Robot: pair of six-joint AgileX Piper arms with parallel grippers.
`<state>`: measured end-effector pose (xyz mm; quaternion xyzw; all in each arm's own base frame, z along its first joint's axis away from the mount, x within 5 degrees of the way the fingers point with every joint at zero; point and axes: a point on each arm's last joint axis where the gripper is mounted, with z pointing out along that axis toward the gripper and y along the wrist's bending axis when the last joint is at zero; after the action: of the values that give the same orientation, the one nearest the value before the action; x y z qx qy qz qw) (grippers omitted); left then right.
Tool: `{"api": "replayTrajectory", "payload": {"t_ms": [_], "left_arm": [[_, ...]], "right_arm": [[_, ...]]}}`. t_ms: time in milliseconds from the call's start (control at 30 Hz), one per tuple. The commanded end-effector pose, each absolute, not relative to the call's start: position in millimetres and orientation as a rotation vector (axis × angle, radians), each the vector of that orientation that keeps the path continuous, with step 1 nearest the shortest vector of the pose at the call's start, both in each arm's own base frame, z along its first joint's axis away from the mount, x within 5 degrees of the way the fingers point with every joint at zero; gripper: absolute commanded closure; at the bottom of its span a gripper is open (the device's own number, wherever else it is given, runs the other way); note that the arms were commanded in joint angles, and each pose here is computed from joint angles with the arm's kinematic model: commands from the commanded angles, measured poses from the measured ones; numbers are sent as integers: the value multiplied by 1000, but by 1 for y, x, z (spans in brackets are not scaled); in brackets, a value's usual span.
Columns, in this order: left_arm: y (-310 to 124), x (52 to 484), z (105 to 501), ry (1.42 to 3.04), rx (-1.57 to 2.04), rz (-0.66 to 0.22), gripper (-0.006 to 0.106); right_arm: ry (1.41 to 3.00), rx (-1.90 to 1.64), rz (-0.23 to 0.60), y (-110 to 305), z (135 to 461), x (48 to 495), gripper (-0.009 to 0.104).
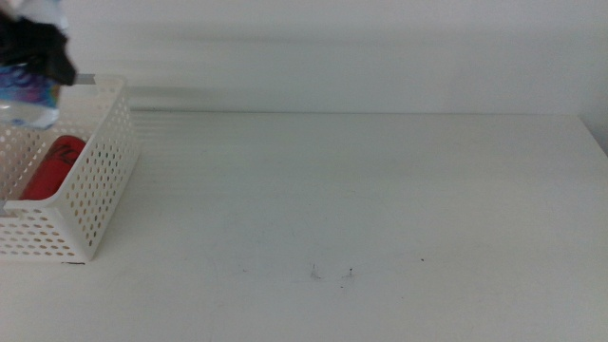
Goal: Use arms to grab the bottles and put them into the dustbin to the left of the table.
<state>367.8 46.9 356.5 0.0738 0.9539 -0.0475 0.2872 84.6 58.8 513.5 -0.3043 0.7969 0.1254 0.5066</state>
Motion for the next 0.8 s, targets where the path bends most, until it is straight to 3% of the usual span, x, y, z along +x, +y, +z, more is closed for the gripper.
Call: {"api": "replayTrajectory", "payload": {"t_ms": [0,333,600,767], "left_arm": [[63,369,361,2517,173,-105,86],[112,394,307,2591,102,-70,86],[114,410,273,2635,63,-152,85],[113,415,260,2651,34,-209,72]], "right_arm": [[1908,-735,294,58,515,84,2],[1908,-735,294,58,515,84,2],[1908,-735,294,58,515,84,2],[1908,-735,294,58,515,84,2]]}}
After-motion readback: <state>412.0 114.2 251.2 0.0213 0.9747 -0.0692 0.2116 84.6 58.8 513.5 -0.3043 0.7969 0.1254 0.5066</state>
